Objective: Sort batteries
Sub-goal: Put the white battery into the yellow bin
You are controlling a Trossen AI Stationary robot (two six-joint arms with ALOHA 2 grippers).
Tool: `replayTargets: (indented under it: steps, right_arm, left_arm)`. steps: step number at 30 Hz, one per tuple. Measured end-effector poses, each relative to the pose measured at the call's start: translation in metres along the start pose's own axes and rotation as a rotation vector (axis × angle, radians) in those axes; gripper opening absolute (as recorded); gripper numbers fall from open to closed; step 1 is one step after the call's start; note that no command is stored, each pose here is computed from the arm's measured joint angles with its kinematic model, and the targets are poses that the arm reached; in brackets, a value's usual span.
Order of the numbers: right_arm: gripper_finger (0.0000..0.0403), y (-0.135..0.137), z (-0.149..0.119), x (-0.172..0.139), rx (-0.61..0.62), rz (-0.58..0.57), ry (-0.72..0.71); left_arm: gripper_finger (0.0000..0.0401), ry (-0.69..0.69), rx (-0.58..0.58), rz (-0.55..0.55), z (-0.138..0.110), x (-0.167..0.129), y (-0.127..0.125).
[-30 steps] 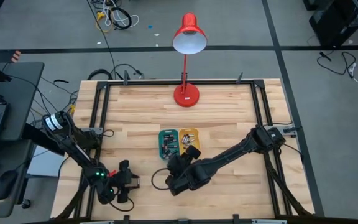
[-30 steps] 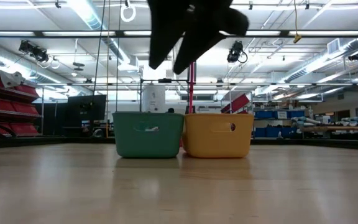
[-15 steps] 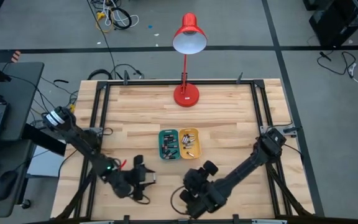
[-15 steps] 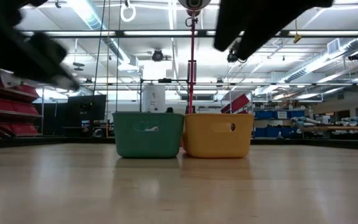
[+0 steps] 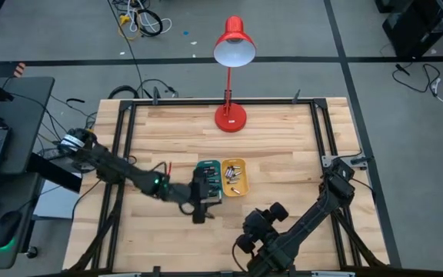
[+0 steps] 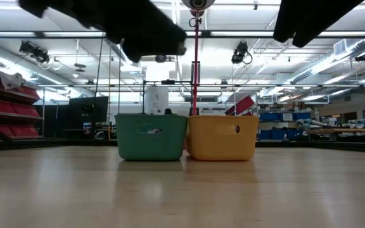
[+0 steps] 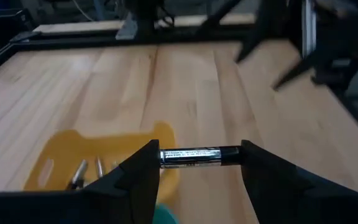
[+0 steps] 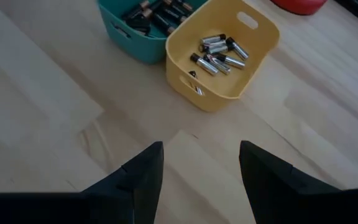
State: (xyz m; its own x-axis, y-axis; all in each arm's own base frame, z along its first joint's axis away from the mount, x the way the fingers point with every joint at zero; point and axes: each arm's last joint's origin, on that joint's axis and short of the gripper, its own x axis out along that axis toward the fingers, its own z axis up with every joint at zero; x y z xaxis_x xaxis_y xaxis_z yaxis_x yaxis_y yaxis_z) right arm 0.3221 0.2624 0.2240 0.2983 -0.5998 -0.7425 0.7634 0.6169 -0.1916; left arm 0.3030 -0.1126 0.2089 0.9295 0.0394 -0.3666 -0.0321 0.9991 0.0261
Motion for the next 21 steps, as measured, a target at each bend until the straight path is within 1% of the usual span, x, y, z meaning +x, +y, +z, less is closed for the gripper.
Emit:
replayTargets:
  steps: [5,10,13,18,21]
  right_arm:
    - [0.0197,0.000,-0.003,-0.003,-0.003,0.006,-0.016]
    - [0.0197,0.000,-0.002,-0.003,-0.002,0.008,-0.046]
    - [0.0197,0.000,-0.002,-0.003,-0.004,0.008,-0.047]
    - [0.0197,0.000,-0.002,-0.003,-0.004,0.006,-0.047]
    - [0.0197,0.000,-0.001,-0.002,-0.004,0.005,-0.047]
  left_arm:
    - [0.0209,-0.057,-0.054,-0.015,0.014,0.011,0.028]
    - [0.0209,-0.059,-0.064,-0.013,0.017,0.017,0.051]
    - [0.0209,-0.056,-0.063,-0.020,0.017,0.019,0.060]
    - [0.0210,-0.057,-0.073,0.012,0.018,0.022,0.074]
    - [0.0222,-0.056,-0.053,0.014,0.018,0.022,0.079]
